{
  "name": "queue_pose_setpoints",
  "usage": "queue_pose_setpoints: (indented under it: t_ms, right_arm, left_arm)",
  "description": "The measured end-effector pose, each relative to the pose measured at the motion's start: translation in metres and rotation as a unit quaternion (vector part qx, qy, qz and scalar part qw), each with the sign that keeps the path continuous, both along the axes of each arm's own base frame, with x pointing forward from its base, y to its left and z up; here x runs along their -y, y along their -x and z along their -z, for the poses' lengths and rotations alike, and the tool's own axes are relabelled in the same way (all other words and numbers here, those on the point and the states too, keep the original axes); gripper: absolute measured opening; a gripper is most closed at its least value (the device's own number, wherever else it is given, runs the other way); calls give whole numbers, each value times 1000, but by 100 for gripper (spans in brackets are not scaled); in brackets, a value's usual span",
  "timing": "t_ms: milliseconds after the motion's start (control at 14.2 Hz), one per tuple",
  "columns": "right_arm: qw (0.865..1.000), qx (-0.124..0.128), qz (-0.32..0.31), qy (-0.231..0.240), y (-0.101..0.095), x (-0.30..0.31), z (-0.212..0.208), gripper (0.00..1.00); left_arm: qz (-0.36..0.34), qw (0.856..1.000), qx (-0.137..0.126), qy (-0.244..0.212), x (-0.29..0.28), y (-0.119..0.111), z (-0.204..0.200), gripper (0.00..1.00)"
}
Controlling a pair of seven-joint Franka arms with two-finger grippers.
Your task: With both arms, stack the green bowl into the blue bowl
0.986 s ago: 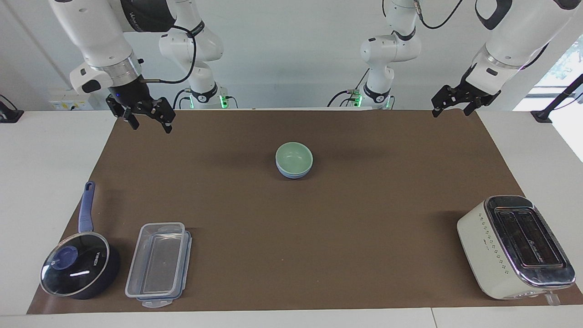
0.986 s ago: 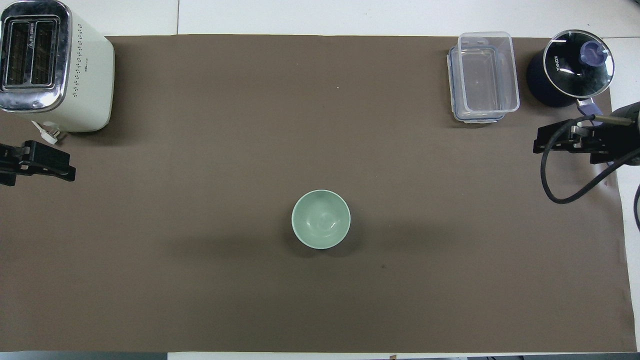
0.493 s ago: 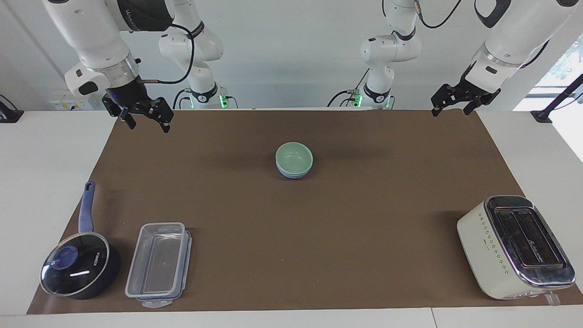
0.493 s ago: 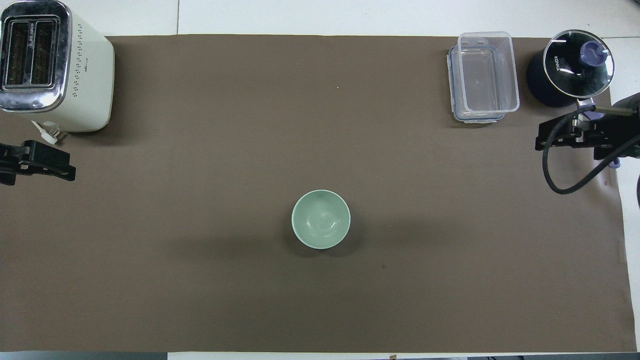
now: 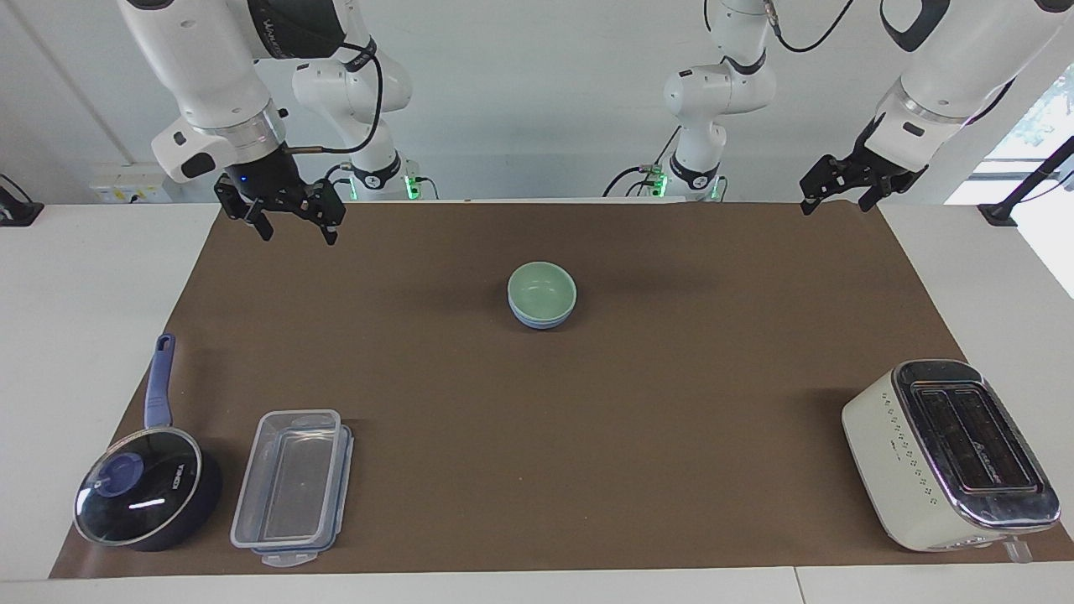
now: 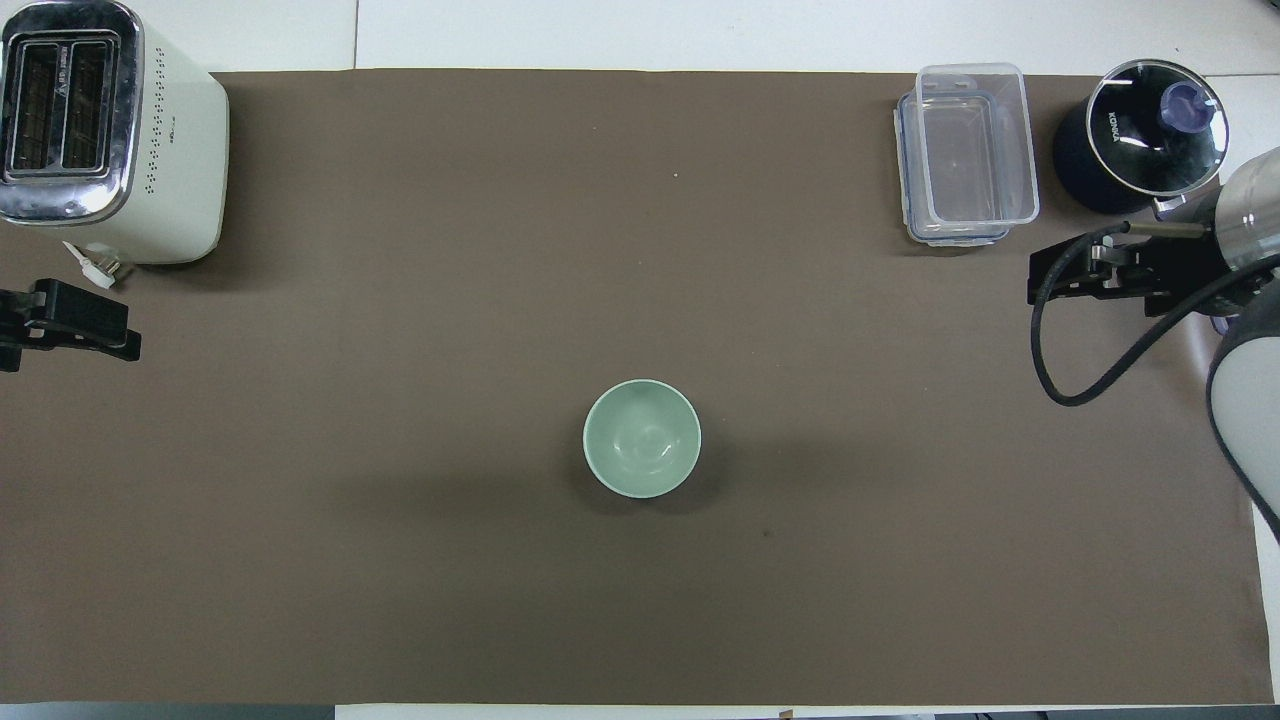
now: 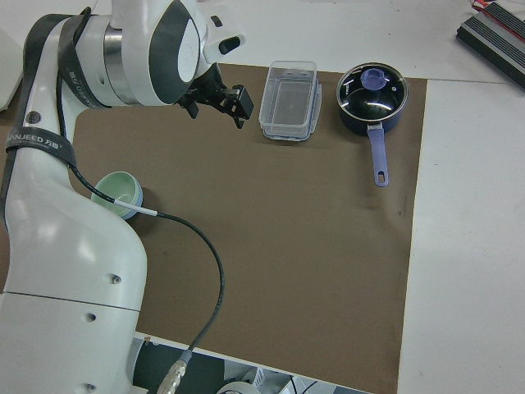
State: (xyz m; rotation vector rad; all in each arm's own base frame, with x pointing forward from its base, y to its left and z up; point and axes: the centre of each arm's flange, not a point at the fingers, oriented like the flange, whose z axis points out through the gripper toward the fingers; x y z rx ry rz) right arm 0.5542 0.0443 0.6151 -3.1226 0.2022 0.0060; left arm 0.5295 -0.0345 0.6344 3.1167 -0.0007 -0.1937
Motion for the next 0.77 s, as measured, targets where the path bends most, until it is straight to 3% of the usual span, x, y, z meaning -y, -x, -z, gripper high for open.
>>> queue_pose_setpoints:
  t_ms: [423, 775]
  right_arm:
    - [1000, -1, 27, 0, -1, 31, 0, 100]
    - [999, -16, 30, 1, 4, 40, 0, 100]
  left_arm:
    - [0, 1000, 0, 0, 0, 0, 0, 100]
    - [0, 1000, 0, 0, 0, 0, 0, 100]
